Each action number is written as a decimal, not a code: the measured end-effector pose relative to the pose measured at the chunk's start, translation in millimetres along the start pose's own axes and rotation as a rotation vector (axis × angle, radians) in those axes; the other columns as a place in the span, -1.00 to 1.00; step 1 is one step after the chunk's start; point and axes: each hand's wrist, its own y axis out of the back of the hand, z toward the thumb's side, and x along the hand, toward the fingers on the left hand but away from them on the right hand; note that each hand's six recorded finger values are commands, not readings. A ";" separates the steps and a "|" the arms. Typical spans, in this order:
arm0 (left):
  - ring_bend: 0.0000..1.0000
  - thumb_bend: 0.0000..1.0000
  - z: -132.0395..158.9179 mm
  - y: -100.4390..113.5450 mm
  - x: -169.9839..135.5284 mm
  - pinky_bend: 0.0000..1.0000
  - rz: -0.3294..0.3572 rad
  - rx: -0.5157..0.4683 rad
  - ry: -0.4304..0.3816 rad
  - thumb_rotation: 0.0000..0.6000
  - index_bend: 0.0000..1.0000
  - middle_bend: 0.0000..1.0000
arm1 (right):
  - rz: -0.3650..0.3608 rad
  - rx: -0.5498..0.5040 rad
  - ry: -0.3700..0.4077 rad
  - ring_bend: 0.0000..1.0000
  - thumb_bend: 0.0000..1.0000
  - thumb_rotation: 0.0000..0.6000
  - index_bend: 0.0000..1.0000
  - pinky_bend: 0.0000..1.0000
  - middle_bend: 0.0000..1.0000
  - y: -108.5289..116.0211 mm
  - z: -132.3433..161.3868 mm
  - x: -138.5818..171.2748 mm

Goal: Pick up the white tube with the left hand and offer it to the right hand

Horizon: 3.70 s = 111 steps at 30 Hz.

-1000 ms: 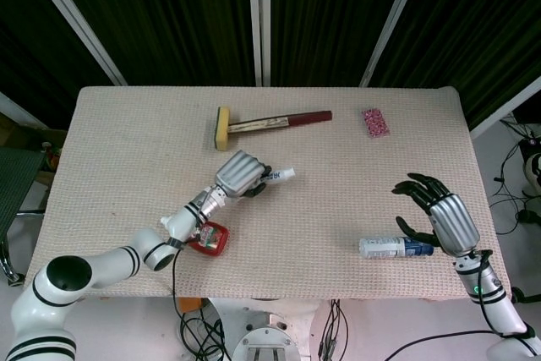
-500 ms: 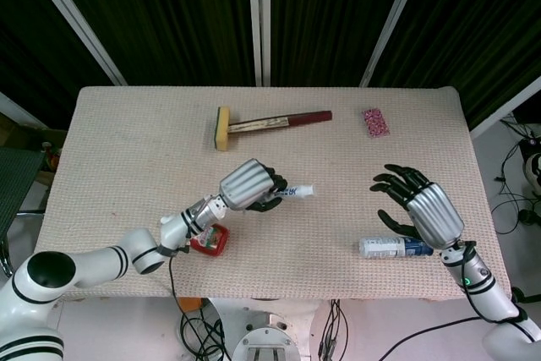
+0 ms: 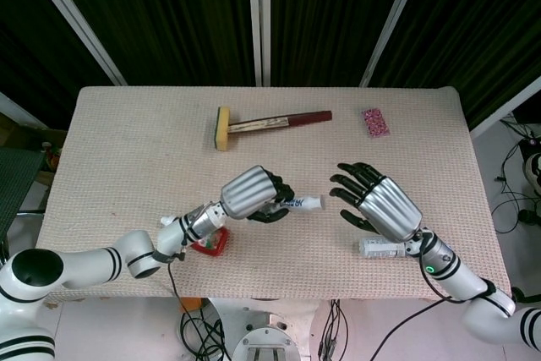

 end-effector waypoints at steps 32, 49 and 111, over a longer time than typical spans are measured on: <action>0.32 0.35 11.6 6.8 -0.5 0.61 -0.017 -0.025 -0.026 1.00 0.33 0.51 | -0.112 0.010 0.109 -0.52 -0.38 1.00 0.07 -0.26 -0.22 0.7 18.5 -22.7; 0.32 0.38 4.6 1.4 -3.6 0.61 -0.054 0.140 -0.012 1.00 0.33 0.51 | -0.060 0.028 0.094 -0.47 0.03 1.00 0.26 -0.23 -0.11 -3.8 14.9 -22.0; -0.29 0.23 -94.9 -71.6 -15.3 0.12 -0.418 0.495 0.333 1.00 -0.36 -0.19 | -0.149 0.040 -0.236 -0.47 -0.03 1.00 0.26 -0.23 -0.11 20.7 -51.9 71.7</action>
